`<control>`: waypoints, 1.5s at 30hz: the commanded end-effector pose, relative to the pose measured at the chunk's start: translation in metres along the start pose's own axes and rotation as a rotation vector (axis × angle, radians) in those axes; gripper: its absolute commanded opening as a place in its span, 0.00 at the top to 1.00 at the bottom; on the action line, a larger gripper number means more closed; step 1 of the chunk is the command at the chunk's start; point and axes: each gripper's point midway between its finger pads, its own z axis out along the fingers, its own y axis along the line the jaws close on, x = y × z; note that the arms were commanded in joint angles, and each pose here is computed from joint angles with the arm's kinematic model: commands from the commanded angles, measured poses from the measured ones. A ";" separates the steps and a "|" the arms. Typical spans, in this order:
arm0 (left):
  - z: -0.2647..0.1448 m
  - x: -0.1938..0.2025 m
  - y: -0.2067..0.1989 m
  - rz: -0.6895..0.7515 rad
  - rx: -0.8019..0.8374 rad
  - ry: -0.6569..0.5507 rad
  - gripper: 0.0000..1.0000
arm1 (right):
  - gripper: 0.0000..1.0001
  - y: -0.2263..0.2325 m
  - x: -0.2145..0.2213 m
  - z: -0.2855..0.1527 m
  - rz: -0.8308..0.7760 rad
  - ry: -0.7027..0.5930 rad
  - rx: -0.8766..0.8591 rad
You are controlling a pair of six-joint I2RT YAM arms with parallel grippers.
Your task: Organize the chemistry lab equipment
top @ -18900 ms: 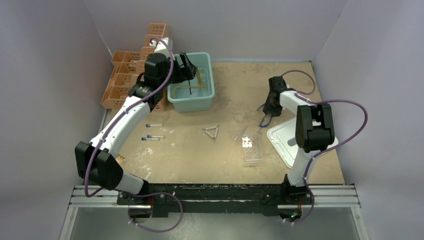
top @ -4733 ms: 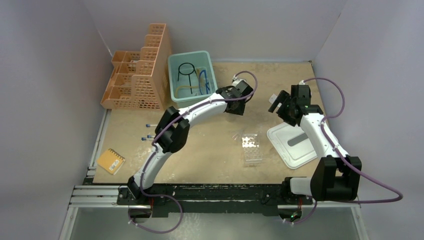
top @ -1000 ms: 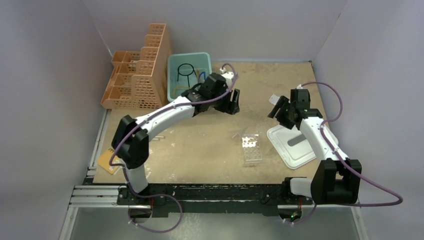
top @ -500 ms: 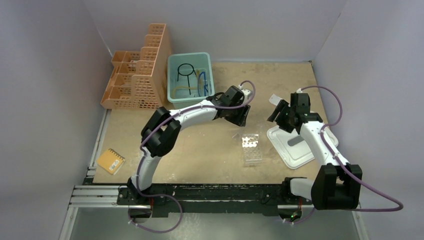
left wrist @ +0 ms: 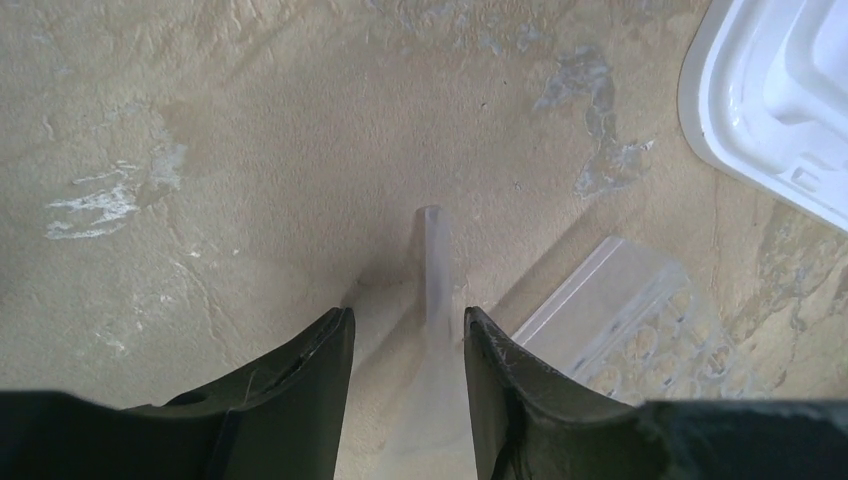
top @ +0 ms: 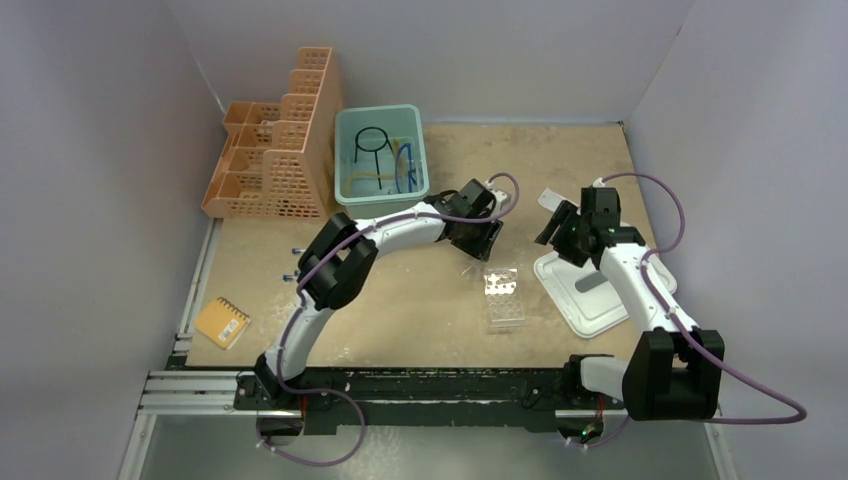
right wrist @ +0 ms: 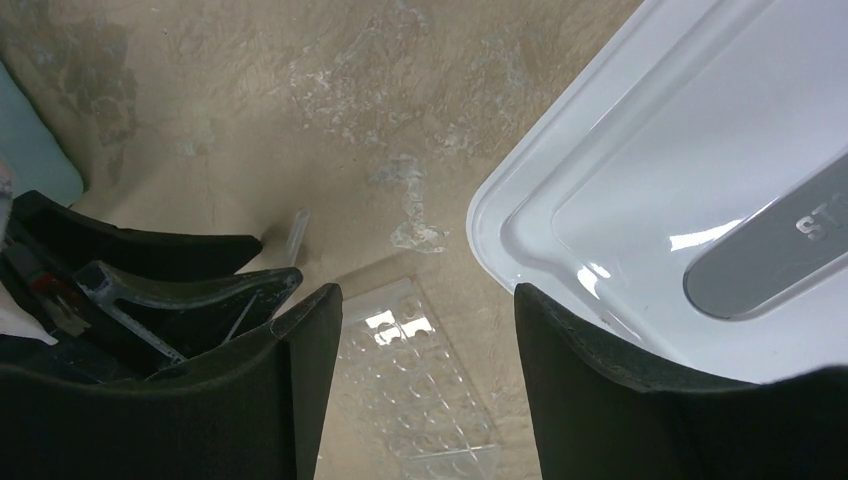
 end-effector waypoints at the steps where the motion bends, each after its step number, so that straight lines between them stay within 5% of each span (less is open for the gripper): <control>1: -0.001 -0.003 -0.007 0.089 -0.044 0.001 0.57 | 0.34 -0.005 -0.001 0.000 0.005 -0.012 0.023; 10: -0.005 0.012 0.032 0.162 -0.255 0.075 0.76 | 0.34 -0.006 -0.003 -0.001 0.004 -0.021 0.027; 15: -0.013 0.011 0.042 0.198 -0.303 0.086 1.00 | 0.34 -0.007 -0.009 -0.005 0.001 -0.047 0.039; 30: -0.156 -0.131 0.011 0.080 -0.217 -0.376 1.00 | 0.34 0.009 -0.046 -0.036 -0.002 -0.168 0.014; 38: -0.245 -0.178 0.100 -0.184 -0.436 -0.628 1.00 | 0.34 0.007 -0.046 -0.030 0.007 -0.157 0.031; 45: -0.245 -0.161 0.181 -0.354 -0.645 -0.591 1.00 | 0.34 0.008 -0.045 -0.023 0.016 -0.139 0.036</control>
